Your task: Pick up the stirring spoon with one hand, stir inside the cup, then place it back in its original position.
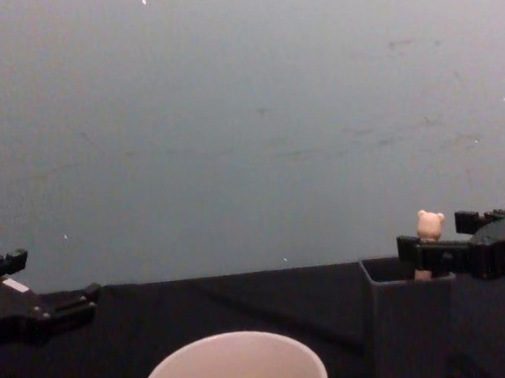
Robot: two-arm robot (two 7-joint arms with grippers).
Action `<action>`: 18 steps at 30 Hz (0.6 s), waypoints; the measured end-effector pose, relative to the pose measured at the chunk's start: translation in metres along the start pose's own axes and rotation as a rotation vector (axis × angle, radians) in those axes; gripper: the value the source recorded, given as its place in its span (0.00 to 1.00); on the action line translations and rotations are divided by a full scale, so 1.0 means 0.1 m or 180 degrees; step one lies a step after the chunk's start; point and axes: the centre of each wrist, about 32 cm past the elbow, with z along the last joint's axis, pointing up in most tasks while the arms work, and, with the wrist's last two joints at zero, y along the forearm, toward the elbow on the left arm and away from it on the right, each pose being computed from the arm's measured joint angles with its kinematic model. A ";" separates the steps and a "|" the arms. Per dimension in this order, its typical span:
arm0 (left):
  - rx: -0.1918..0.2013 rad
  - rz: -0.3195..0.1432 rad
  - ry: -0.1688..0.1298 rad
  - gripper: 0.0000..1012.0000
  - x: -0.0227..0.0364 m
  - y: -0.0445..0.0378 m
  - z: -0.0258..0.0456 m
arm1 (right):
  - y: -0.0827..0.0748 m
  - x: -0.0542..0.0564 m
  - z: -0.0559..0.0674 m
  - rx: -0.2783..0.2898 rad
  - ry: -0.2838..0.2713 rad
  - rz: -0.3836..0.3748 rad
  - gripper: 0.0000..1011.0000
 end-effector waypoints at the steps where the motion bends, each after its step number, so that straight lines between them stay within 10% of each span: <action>1: 0.0000 0.0000 0.0000 0.99 0.000 0.000 0.000 | 0.00 0.00 0.00 0.0000 0.0000 0.0000 0.99; 18: 0.0000 0.0000 0.0000 0.99 0.000 0.000 0.000 | 0.00 -0.01 0.00 0.0006 -0.0010 -0.0007 0.78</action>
